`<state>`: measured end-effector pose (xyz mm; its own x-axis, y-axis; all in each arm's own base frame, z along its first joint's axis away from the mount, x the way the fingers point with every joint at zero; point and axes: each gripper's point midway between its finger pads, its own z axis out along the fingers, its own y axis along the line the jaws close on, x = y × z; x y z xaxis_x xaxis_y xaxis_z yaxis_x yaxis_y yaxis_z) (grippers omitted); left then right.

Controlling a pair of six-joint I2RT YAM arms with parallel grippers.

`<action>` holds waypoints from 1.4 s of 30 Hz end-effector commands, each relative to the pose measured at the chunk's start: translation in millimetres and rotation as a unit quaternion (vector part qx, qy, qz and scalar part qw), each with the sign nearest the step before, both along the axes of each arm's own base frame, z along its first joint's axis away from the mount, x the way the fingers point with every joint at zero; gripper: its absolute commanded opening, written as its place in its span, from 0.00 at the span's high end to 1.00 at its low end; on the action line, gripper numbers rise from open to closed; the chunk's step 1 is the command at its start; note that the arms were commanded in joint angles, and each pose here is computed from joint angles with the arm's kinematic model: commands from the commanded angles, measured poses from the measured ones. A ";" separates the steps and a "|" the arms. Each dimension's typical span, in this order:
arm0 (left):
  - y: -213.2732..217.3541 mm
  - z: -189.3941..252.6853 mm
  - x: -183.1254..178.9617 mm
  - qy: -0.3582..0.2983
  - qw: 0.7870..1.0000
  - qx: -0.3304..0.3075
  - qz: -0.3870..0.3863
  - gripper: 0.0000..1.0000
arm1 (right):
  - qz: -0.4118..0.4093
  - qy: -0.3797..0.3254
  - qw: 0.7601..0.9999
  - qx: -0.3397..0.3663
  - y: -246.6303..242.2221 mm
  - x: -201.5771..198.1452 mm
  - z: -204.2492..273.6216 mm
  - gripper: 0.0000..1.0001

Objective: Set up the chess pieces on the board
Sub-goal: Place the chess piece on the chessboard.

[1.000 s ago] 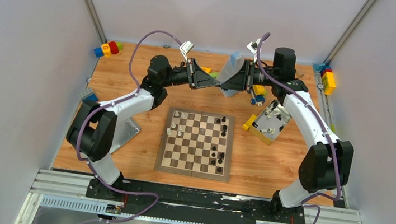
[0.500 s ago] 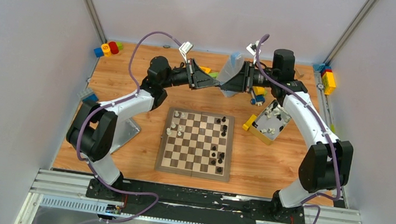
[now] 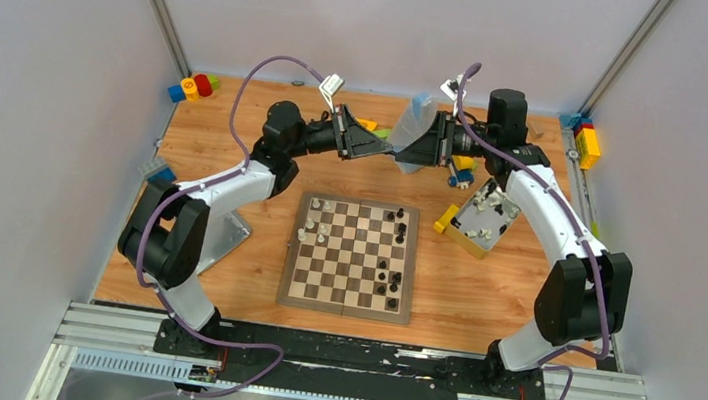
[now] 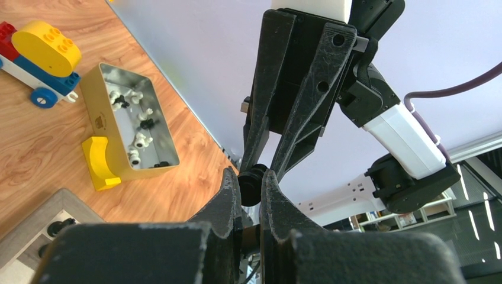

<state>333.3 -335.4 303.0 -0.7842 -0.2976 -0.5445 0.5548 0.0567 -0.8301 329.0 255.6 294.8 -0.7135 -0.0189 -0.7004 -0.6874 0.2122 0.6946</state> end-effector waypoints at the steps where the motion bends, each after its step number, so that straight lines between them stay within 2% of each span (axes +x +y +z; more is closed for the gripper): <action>1: 5.9 25.2 -7.7 -0.049 0.999 -0.018 0.009 0.98 | 0.004 -0.044 0.999 0.009 -3.2 -8.0 22.7 0.85; 5: 7.1 18.9 -8.4 -0.053 0.998 -0.006 0.012 0.97 | -0.001 -0.048 0.999 0.010 -7.8 -6.6 26.7 0.94; 9: 7.5 8.7 -9.5 -0.057 0.998 0.016 0.014 0.88 | -0.005 -0.050 0.999 0.010 -10.5 -5.2 28.4 0.99; 12: 5.1 1.3 -15.0 -0.059 0.998 0.035 0.008 0.78 | -0.007 -0.052 0.999 0.009 -11.9 -3.5 30.9 1.00; 20: 2.2 -4.8 -22.0 -0.076 0.996 0.056 0.004 0.64 | -0.004 -0.063 0.998 0.001 -13.6 -3.6 32.1 1.00; 27: 6.8 4.8 -25.6 -0.109 0.992 0.069 0.006 0.45 | 0.000 -0.084 0.996 -0.026 -20.9 -11.0 24.0 1.00; 34: 27.4 21.5 -27.0 -0.179 0.977 0.114 0.015 0.32 | -0.021 -0.119 0.985 -0.121 -41.2 -20.0 -5.2 1.00; 35: 33.6 22.5 -27.2 -0.175 0.976 0.130 0.019 0.30 | -0.026 -0.124 0.982 -0.140 -45.4 -19.7 -8.2 1.00; 36: 37.7 20.6 -25.1 -0.206 0.967 0.149 0.023 0.29 | -0.027 -0.126 0.979 -0.160 -48.0 -21.2 -11.5 1.00; 38: 51.9 9.5 -26.6 -0.192 0.961 0.196 0.027 0.24 | -0.032 -0.133 0.969 -0.205 -53.8 -23.4 -18.6 1.00; 39: 57.4 16.2 -25.2 -0.222 0.951 0.210 0.037 0.23 | -0.029 -0.134 0.965 -0.224 -55.2 -26.2 -22.4 1.00; 40: 65.0 8.9 -26.8 -0.208 0.950 0.232 0.038 0.20 | -0.030 -0.136 0.959 -0.246 -57.3 -27.5 -26.1 1.00; 41: 71.9 15.4 -23.8 -0.234 0.939 0.247 0.052 0.19 | -0.025 -0.136 0.953 -0.268 -58.5 -30.2 -31.5 1.00; 42: 80.5 9.9 -25.2 -0.221 0.936 0.267 0.055 0.16 | -0.019 -0.135 0.947 -0.290 -59.2 -33.0 -37.3 0.99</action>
